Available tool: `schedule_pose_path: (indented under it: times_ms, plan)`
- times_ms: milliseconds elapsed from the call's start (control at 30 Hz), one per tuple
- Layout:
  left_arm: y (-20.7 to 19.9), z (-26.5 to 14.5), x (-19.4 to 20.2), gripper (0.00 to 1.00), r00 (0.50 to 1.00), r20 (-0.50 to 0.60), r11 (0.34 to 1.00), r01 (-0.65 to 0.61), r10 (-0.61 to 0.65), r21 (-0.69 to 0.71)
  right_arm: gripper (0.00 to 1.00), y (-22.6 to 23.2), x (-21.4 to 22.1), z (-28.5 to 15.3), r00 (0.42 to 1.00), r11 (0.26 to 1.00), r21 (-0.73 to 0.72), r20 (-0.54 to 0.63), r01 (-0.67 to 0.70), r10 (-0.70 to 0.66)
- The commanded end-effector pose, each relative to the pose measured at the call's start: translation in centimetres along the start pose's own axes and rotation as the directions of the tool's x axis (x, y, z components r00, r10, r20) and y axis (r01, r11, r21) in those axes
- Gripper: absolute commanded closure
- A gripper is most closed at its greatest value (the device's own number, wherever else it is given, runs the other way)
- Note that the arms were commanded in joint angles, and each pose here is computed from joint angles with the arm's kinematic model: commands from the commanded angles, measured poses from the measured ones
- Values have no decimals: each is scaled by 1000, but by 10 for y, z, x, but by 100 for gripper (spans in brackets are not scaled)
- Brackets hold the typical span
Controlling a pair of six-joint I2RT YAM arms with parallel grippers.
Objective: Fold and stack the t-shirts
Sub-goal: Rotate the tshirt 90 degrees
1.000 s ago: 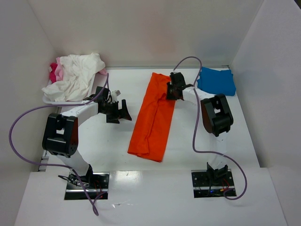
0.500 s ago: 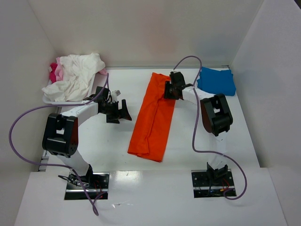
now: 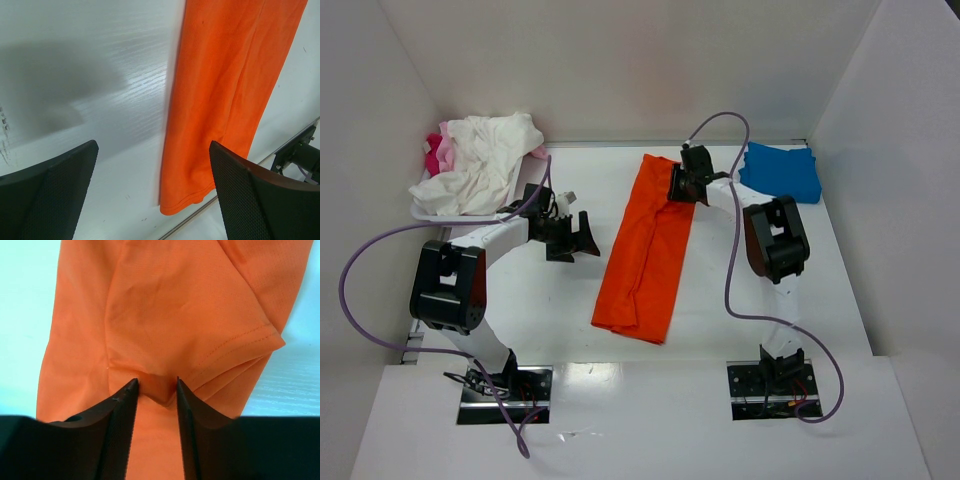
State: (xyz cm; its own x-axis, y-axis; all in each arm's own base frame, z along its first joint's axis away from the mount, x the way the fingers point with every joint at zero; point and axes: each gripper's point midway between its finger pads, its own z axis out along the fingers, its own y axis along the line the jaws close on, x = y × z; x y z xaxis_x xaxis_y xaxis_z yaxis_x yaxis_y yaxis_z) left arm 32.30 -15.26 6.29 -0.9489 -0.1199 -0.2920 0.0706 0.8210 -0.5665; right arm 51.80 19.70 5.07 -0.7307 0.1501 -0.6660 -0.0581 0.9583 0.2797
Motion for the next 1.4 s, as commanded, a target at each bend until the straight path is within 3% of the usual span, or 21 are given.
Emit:
schedule_pose_path:
  times_ms: [0, 167, 267, 367, 400, 467, 567, 767, 933, 1367]
  plan:
    - [-5, 1, -2, 0, 999, 0, 999, -34, 34, 27, 62, 1, -20, 2, 997, 1000, -3, 68, -19, 19]
    - [-5, 1, -2, 0, 999, 0, 999, -34, 34, 27, 78, -13, -26, 4, 996, 998, 47, 89, -31, 26]
    - [-5, 1, -2, 0, 999, 0, 999, -34, 34, 27, 81, -23, -25, 5, 996, 996, 82, 84, -38, 31]
    - [-5, 1, -2, 0, 999, 0, 999, -34, 34, 27, 74, -24, -34, -3, 993, 996, 78, 110, -45, 36]
    - [-5, 1, -2, 0, 999, 0, 999, -34, 34, 27, 63, -23, -40, -7, 992, 997, 74, 122, -34, 24]
    - [-5, 1, -2, 0, 999, 0, 999, -34, 34, 27, 53, -26, -35, -8, 995, 996, 85, 100, -11, 3]
    - [-9, -4, -5, 0, 999, 18, 998, -46, 45, 32, 53, -28, -35, -13, 996, 995, 102, 93, -12, 2]
    - [-19, -13, -12, 0, 996, 57, 996, -77, 74, 37, 72, -45, -22, -24, 995, 991, 131, 94, -29, 17]
    - [-33, -2, -1, 0, 991, 24, 991, -132, 131, 14, 83, -58, -9, -2, 999, 982, 189, 21, -29, 25]
    - [-45, 14, 23, 2, 983, -65, 983, -175, 171, -57, 89, -54, -6, 45, 996, 982, 188, -85, -19, 36]
